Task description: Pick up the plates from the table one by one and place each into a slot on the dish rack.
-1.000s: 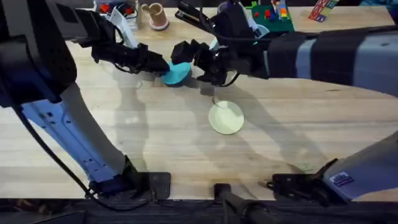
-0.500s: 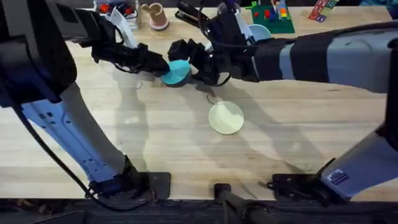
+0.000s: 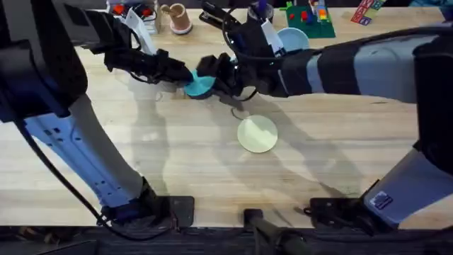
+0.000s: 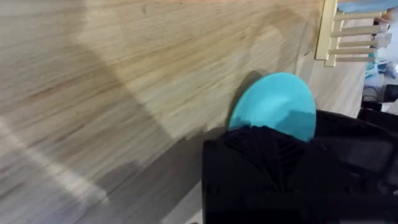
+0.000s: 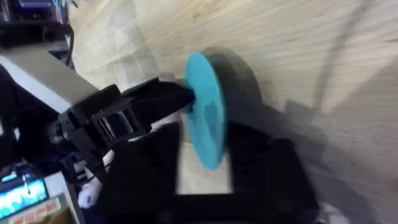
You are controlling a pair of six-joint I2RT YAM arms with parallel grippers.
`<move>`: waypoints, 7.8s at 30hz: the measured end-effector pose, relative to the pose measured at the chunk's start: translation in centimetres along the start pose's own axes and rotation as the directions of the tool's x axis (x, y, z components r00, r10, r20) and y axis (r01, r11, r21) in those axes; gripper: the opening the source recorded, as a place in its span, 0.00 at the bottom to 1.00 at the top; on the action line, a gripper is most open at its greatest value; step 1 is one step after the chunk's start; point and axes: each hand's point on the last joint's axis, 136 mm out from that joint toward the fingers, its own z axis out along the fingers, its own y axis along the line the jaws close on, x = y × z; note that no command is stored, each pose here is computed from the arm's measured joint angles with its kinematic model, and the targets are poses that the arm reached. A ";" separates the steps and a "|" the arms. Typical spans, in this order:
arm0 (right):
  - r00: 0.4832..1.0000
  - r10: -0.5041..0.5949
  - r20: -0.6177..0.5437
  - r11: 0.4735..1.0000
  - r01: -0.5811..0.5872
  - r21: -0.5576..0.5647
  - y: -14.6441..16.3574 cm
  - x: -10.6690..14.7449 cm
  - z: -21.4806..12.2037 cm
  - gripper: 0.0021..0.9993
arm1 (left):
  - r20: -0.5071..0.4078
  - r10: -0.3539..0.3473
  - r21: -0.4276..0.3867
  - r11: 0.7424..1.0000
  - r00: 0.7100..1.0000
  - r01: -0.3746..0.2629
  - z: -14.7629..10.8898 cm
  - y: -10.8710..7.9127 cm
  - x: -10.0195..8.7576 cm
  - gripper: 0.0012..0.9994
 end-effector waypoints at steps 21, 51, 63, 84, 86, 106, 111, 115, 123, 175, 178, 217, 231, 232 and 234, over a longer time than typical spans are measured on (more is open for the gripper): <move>0.999 0.008 0.035 1.000 -0.008 0.020 -0.4 -0.5 0.0 0.03 | 0.004 -0.025 -0.001 1.000 1.000 0.025 -0.1 0.0 -0.2 0.04; 0.891 -0.424 0.161 0.888 0.375 0.267 1.5 -5.0 -18.8 0.03 | 0.006 0.333 -0.349 0.884 0.943 -0.310 -10.2 -15.5 3.2 0.04; 0.656 -0.754 -0.033 0.604 0.713 0.356 3.5 -5.4 -25.1 0.03 | -0.018 0.463 -0.465 0.781 0.886 -0.417 -12.3 -21.1 7.4 0.04; 0.219 -0.936 -0.276 0.117 0.932 0.342 4.1 -7.0 -31.5 0.03 | 0.066 0.526 -0.521 0.743 0.848 -0.421 -14.7 -23.9 9.2 1.00; 0.155 -0.942 -0.298 0.053 0.945 0.323 4.1 -7.0 -31.5 0.03 | 0.066 0.526 -0.521 0.743 0.848 -0.420 -14.7 -23.9 9.2 1.00; -0.012 -0.952 -0.307 -0.111 0.945 0.308 6.3 -8.3 -32.4 0.03 | 0.067 0.526 -0.521 0.743 0.848 -0.420 -14.8 -23.9 9.2 1.00; 0.027 -0.951 -0.308 -0.085 0.934 0.347 6.9 -10.9 -32.7 0.03 | 0.067 0.526 -0.521 0.743 0.848 -0.420 -14.8 -23.9 9.2 0.99; 0.089 -0.934 -0.347 -0.045 0.932 0.360 5.5 -13.0 -32.4 0.03 | 0.067 0.526 -0.521 0.743 0.848 -0.420 -14.8 -23.9 9.2 1.00; 0.157 -0.907 -0.392 0.030 0.950 0.312 2.2 -15.5 -30.3 0.03 | 0.067 0.526 -0.521 0.743 0.848 -0.420 -14.8 -23.9 9.2 1.00; -0.051 -0.885 -0.462 -0.099 0.992 0.080 -2.6 -19.0 -20.7 0.03 | 0.067 0.526 -0.524 0.741 0.848 -0.419 -14.8 -23.9 9.2 1.00; -0.049 -0.883 -0.466 -0.095 0.993 0.075 -2.9 -19.0 -20.4 0.03 | 0.066 0.526 -0.524 0.742 0.848 -0.419 -14.8 -23.9 9.2 1.00; -0.020 -0.849 -0.528 -0.026 1.000 0.004 -6.5 -18.6 -17.1 0.03 | 0.064 0.524 -0.523 0.742 0.849 -0.418 -14.8 -23.9 9.2 1.00; -0.017 -0.850 -0.527 -0.024 1.000 0.006 -6.5 -18.7 -17.1 0.17 | 0.064 0.524 -0.524 0.742 0.850 -0.418 -14.8 -23.8 9.2 1.00; -0.017 -0.850 -0.527 -0.023 1.000 0.006 -6.5 -18.7 -17.1 0.18 | 0.064 0.524 -0.524 0.742 0.850 -0.418 -14.8 -23.8 9.2 1.00; -0.017 -0.850 -0.527 -0.023 1.000 0.006 -6.5 -18.7 -17.1 0.19 | 0.064 0.524 -0.524 0.742 0.849 -0.418 -14.8 -23.8 9.2 1.00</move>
